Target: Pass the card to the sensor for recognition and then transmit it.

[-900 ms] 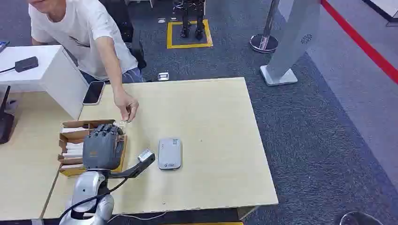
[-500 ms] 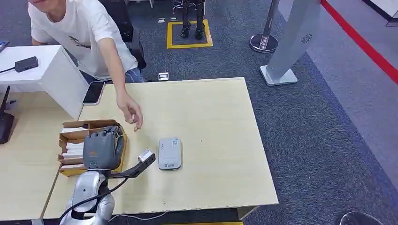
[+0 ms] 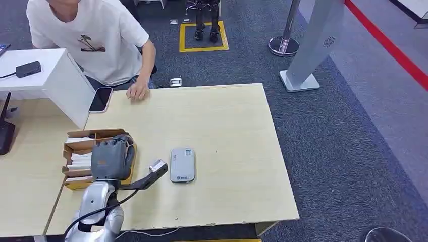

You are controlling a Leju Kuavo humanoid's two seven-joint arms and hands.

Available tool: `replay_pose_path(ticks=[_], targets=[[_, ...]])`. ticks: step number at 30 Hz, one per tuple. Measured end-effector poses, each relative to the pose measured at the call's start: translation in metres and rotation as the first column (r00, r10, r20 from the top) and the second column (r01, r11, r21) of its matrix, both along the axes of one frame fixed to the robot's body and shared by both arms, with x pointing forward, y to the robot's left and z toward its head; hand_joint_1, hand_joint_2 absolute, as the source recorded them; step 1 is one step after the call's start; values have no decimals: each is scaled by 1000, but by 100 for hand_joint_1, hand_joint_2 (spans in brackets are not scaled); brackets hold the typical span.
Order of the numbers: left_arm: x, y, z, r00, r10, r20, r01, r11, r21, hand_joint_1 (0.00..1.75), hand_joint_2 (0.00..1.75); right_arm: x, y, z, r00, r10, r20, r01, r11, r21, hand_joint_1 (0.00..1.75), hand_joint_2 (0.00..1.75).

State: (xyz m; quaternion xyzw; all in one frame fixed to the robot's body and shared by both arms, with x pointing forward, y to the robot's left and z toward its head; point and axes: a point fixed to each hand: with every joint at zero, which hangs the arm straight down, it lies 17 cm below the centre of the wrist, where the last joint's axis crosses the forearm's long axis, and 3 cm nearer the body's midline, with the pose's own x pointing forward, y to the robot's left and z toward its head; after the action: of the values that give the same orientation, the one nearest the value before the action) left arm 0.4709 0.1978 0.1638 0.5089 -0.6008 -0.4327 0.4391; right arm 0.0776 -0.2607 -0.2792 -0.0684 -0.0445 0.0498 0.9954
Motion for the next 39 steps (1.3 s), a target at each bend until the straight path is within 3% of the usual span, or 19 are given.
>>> replay_pose_path(ticks=[14, 20, 29, 39], targets=[[16, -35, -12, 996, -86, -29, 86, 996, 1, 175, 175, 3, -2, 0, 999, 52, 10, -52, 999, -1, 0, 0], [16, -72, -12, 984, -174, -25, 174, 985, -2, 175, 175, 3, -4, 0, 997, 71, 8, -71, 997, -8, 0, 0], [-14, -167, -37, 925, -370, -91, 371, 929, -7, 175, 175, 4, -7, 0, 996, 92, 10, -92, 996, -12, 0, 0], [-24, -187, -49, 905, -408, -121, 410, 912, -11, 175, 175, 4, -9, 0, 996, 94, 8, -94, 996, -13, 0, 0]])
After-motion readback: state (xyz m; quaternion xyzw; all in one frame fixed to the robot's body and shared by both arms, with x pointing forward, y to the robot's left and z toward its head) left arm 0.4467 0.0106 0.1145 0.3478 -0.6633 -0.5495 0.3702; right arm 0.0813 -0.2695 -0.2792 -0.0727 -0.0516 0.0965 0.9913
